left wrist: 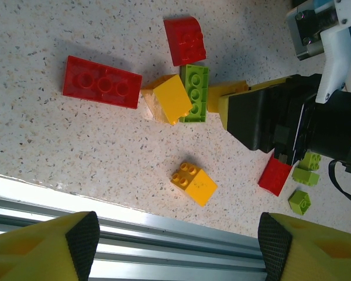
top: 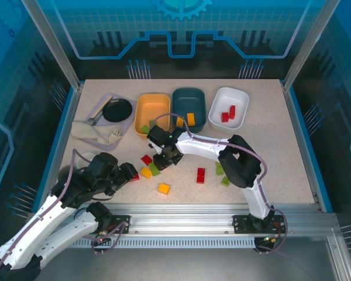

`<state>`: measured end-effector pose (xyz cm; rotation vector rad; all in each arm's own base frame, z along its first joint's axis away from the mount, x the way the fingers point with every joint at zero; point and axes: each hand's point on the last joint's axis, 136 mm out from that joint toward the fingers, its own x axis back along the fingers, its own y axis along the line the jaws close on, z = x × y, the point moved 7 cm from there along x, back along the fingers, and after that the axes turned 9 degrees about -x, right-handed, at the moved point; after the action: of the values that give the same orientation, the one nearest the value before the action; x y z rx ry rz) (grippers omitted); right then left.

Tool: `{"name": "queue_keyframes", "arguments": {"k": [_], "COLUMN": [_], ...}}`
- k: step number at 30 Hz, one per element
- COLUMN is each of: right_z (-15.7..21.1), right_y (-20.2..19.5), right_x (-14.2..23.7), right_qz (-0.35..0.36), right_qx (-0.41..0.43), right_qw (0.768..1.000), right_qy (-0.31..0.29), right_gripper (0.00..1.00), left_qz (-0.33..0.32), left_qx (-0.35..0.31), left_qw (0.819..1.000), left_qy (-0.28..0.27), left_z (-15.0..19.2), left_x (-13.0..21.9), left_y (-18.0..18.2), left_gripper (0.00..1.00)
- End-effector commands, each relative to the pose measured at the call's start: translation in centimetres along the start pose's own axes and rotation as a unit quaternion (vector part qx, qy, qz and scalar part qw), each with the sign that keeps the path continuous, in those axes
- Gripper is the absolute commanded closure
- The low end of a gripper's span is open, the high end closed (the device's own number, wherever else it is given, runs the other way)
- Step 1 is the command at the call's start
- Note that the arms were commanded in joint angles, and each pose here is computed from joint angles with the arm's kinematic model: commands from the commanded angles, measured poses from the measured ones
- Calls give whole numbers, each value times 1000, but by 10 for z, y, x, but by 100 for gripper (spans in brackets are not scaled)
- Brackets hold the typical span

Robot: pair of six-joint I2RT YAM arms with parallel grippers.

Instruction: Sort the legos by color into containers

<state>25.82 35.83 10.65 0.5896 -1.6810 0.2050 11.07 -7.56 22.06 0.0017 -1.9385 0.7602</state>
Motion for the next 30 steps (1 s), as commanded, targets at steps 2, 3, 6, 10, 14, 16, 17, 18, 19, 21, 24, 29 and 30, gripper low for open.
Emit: {"name": "queue_keyframes", "arguments": {"k": [2, 3, 6, 10, 14, 16, 17, 18, 19, 21, 24, 29, 30], "right_z": [-7, -9, -18, -32, -53, -65, -72, -78, -86, -99, -118, -153, -159], "right_y": [-9, -13, -27, -54, -87, -102, -110, -117, -125, -139, -160, -175, -175], "right_x": [23, 33, 66, 100, 119, 122, 123, 124, 125, 125, 117, 95, 96], "right_qz": [18, 21, 26, 36, 57, 65, 66, 66, 67, 67, 59, 33, 27], "right_qx": [-14, -22, -50, -97, -148, -170, -181, -190, -202, -224, -253, -250, -246], "right_qw": [999, 999, 996, 990, 980, 975, 972, 970, 967, 960, 952, 952, 953], "right_qy": [-23, -32, -67, -99, -121, -127, -133, -137, -142, -151, -159, -171, -175], "right_gripper": [69, 70, 70, 71, 71, 71, 71, 71, 71, 71, 71, 71, 71], "left_qz": [10, 15, 33, 59, 71, 80, 86, 91, 95, 104, 113, 104, 101], "left_qx": [-7, -11, -21, -37, -52, -55, -55, -54, -51, -45, -40, -53, -54], "left_qw": [1000, 1000, 999, 998, 996, 995, 995, 994, 994, 994, 993, 993, 993], "left_qy": [13, 14, 16, 4, 0, 3, 3, 3, 4, 4, 2, 0, 1], "left_z": [1, 0, -4, -17, -31, -39, -44, -48, -54, -66, -83, -103, -105], "left_x": [-6, -8, -13, -17, -23, -27, -29, -31, -34, -38, -44, -56, -59], "left_y": [-6, -10, -23, -48, -74, -86, -92, -97, -101, -106, -114, -124, -124], "left_gripper": [24, 24, 24, 22, 20, 19, 19, 19, 19, 19, 18, 18, 18]}}
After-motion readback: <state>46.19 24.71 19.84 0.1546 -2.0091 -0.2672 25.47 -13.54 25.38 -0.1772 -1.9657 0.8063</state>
